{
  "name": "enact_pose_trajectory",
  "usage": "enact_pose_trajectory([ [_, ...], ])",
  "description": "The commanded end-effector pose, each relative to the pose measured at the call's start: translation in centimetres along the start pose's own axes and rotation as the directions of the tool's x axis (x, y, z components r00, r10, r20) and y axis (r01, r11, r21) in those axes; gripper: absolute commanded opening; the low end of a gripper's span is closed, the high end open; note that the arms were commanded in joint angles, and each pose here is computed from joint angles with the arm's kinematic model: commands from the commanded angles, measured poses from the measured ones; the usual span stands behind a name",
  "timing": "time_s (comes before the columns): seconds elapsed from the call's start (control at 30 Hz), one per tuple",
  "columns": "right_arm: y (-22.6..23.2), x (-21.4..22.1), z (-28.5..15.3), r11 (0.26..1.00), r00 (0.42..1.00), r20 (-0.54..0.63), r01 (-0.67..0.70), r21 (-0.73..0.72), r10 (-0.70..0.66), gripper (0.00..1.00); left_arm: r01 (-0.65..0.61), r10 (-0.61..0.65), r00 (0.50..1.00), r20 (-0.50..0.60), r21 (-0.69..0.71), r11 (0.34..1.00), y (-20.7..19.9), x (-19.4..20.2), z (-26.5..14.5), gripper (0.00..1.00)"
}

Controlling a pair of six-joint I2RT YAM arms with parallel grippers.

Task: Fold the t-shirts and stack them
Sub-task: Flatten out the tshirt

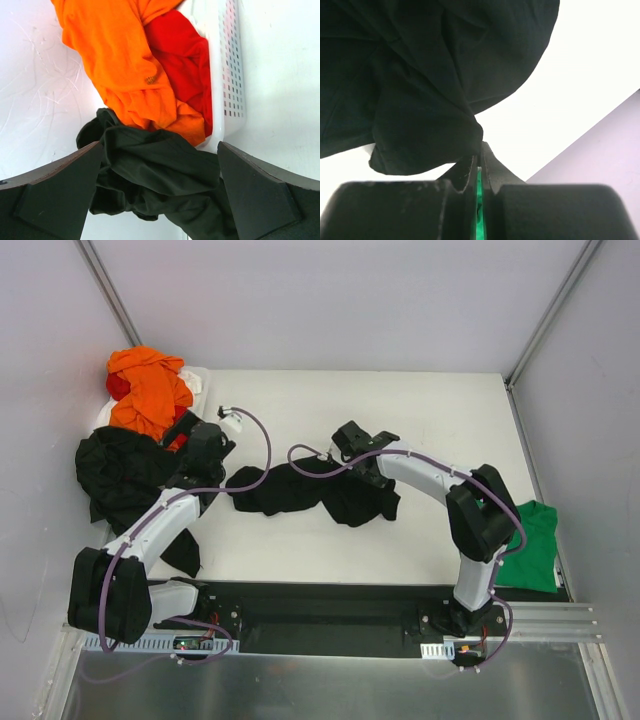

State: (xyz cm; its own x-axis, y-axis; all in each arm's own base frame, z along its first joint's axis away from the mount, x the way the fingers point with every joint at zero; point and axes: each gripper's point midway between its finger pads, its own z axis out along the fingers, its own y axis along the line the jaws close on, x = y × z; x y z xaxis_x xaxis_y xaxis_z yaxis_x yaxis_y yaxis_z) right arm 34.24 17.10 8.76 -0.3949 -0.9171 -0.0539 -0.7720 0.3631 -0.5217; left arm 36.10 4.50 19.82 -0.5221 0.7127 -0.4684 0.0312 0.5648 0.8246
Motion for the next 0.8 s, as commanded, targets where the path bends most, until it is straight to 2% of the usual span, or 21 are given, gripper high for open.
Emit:
enact_pose_trajectory([
  [0.0,-1.6,0.3,-2.6,1.0,1.0,-0.003,-0.029,0.01,0.029,0.14,0.025,-0.026,1.0,0.017,0.015,1.0,-1.0,-0.1,0.2,0.99],
  [0.13,-1.4,0.7,-2.9,0.999,0.999,-0.023,-0.038,0.005,0.038,0.41,0.014,-0.015,1.0,0.013,0.023,1.0,-1.4,0.2,0.2,0.99],
  [0.17,-1.5,0.8,-2.9,0.999,0.999,-0.025,-0.042,0.007,0.042,0.54,0.015,-0.015,1.0,0.014,0.021,1.0,-1.3,0.2,0.2,0.99],
  [0.27,-1.4,1.1,-3.3,0.999,0.998,-0.03,-0.047,0.005,0.047,0.68,0.013,-0.014,1.0,0.016,0.019,1.0,-1.3,0.3,0.1,0.99],
  [0.6,-1.0,-0.1,-5.8,0.997,0.998,0.006,-0.068,-0.036,0.069,0.68,0.01,-0.01,1.0,0.01,0.02,1.0,-1.4,0.5,0.1,0.99],
  [0.77,1.3,-1.2,-7.1,0.989,0.996,0.049,-0.066,-0.13,0.073,0.66,0.008,-0.008,1.0,0.007,0.019,1.0,-1.5,0.7,0.1,0.99],
])
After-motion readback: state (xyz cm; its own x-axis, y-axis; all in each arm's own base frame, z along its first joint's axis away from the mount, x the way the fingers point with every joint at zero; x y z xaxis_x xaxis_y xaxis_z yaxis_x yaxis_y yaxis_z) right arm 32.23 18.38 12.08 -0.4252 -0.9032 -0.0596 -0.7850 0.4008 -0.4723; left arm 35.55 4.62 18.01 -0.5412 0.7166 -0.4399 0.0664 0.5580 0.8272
